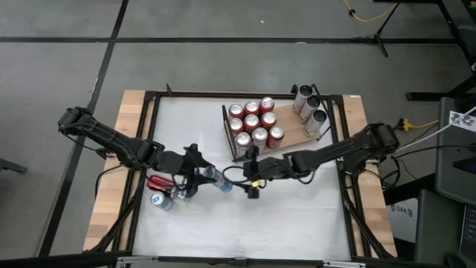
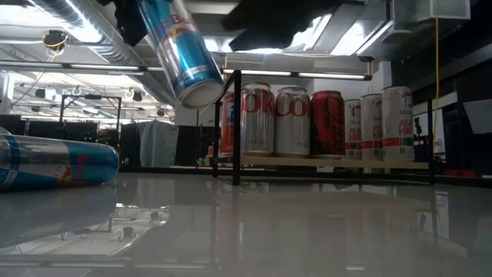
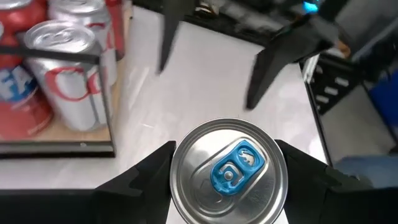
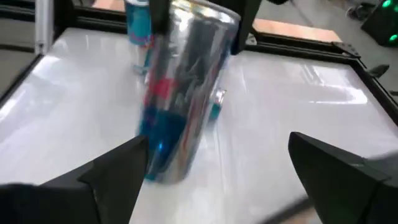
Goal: Place canned beverage on shelf
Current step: Put the right blue soda can on the shelf
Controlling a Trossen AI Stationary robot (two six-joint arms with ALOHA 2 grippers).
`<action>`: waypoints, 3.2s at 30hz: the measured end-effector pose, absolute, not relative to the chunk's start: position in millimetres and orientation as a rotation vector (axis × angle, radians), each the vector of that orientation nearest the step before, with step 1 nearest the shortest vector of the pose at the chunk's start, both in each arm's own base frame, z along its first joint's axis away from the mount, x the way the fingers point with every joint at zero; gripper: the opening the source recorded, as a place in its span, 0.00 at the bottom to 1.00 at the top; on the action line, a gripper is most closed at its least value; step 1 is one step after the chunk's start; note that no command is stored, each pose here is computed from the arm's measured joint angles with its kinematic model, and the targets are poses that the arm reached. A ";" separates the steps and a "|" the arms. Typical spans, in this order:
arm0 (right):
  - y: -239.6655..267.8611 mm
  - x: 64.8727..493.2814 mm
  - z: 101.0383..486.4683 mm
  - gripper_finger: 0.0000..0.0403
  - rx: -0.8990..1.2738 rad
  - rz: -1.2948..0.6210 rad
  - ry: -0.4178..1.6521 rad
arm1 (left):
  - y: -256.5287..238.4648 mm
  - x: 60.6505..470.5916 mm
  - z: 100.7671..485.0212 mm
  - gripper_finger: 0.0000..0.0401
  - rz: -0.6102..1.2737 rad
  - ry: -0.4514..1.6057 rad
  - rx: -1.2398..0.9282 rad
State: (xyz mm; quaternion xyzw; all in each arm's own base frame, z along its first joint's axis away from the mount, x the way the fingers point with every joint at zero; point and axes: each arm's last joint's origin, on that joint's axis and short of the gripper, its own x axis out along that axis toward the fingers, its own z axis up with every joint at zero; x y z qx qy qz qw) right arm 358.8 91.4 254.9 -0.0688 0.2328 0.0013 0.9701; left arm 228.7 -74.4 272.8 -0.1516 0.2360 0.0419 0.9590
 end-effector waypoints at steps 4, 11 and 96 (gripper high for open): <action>96.1 333.9 275.9 0.93 -0.166 0.029 0.515 | -73.9 228.7 272.9 0.53 0.123 0.473 -0.404; 94.3 287.3 288.3 0.93 -0.267 -0.027 0.540 | -81.5 251.8 284.9 0.53 0.144 0.478 -0.464; 66.8 203.4 300.1 0.93 -0.241 0.099 0.571 | -77.7 414.8 251.7 0.77 0.498 0.936 -0.358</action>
